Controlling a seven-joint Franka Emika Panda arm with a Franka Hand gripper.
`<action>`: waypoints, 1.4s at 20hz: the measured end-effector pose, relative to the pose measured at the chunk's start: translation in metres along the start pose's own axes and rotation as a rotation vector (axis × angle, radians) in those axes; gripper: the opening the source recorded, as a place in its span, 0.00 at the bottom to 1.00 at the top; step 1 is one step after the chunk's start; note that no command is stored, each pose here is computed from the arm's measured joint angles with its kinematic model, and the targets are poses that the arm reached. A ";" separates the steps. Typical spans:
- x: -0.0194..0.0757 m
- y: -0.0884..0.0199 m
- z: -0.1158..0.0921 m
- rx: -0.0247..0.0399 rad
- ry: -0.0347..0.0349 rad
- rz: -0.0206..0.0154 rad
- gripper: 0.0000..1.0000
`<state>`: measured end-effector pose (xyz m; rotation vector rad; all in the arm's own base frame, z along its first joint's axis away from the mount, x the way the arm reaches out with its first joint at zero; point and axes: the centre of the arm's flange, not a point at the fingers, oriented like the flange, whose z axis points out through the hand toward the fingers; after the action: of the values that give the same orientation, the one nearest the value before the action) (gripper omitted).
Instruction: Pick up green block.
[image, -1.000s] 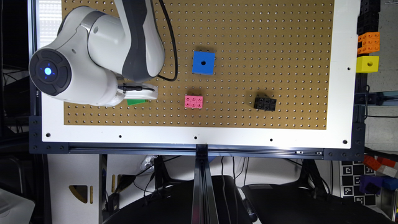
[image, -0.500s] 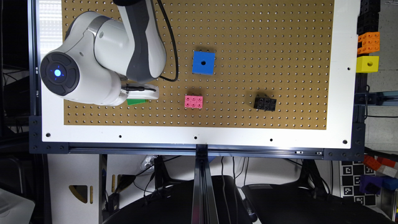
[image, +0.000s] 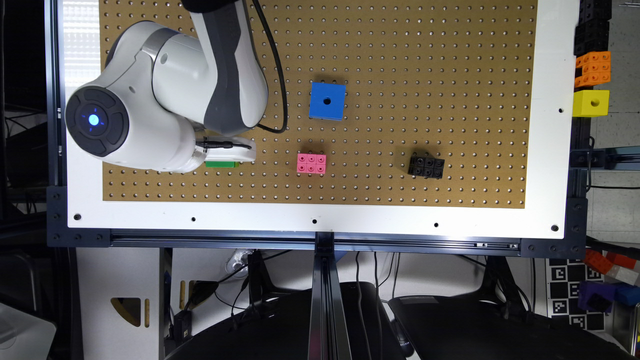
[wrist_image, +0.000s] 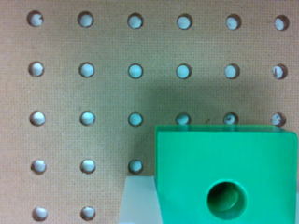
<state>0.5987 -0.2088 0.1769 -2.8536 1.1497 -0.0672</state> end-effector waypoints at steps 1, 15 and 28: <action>0.0000 0.000 0.000 0.0000 0.0000 0.0001 0.00; 0.0029 -0.001 -0.025 -0.0056 0.0027 -0.0006 0.00; 0.0004 -0.006 -0.124 -0.0279 0.0055 -0.0052 0.00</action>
<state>0.5953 -0.2099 0.3007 -2.8824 1.1533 -0.0597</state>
